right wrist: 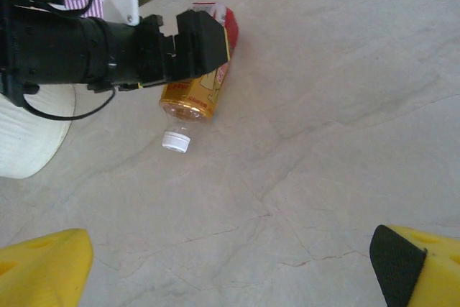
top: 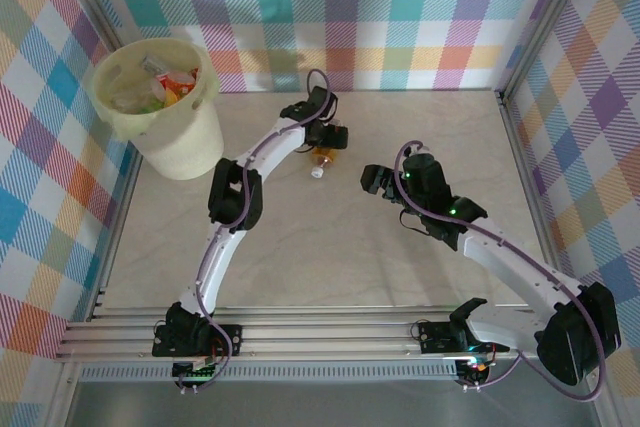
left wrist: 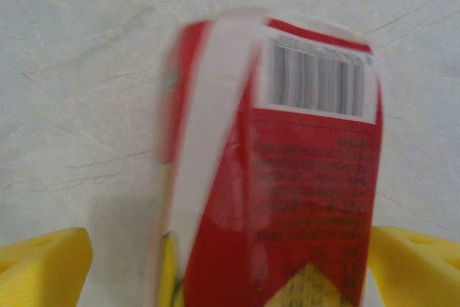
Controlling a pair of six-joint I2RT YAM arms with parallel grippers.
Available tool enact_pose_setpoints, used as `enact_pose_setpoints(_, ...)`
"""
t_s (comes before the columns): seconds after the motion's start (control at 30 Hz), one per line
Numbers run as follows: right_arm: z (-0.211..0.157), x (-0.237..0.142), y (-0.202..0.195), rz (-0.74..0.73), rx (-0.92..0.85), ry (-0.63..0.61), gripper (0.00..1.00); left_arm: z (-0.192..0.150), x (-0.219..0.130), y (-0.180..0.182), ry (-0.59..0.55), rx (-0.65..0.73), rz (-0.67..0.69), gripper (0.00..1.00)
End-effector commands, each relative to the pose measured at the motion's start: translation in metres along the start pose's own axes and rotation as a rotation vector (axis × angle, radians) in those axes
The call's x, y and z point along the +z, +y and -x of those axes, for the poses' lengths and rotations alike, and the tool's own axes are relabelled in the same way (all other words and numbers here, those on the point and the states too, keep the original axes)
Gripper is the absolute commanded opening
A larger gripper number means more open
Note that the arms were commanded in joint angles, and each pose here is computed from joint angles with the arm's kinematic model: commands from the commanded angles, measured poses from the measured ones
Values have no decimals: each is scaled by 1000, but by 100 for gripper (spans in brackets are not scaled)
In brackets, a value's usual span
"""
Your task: Put the plastic bottles in the bin
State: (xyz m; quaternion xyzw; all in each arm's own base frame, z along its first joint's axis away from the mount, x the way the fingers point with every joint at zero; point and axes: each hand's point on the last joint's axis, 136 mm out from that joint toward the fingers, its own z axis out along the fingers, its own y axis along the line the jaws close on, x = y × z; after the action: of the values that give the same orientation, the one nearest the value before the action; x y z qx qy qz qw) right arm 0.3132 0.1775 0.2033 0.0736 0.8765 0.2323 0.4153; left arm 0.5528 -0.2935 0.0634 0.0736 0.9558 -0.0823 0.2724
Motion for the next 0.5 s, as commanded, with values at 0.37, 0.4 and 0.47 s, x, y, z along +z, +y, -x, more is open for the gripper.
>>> enact_pose_setpoints(0.37,-1,-10,-6,-11,-52,1,100,-21,25,-6,26,62,64,65)
enact_pose_setpoints(0.4,-1,-10,-1,16,-71,2,100,-20,23,-5,18,59,66,64)
enact_pose_setpoints(0.47,-1,-9,8,65,-102,3,100,-19,20,-4,7,54,71,62)
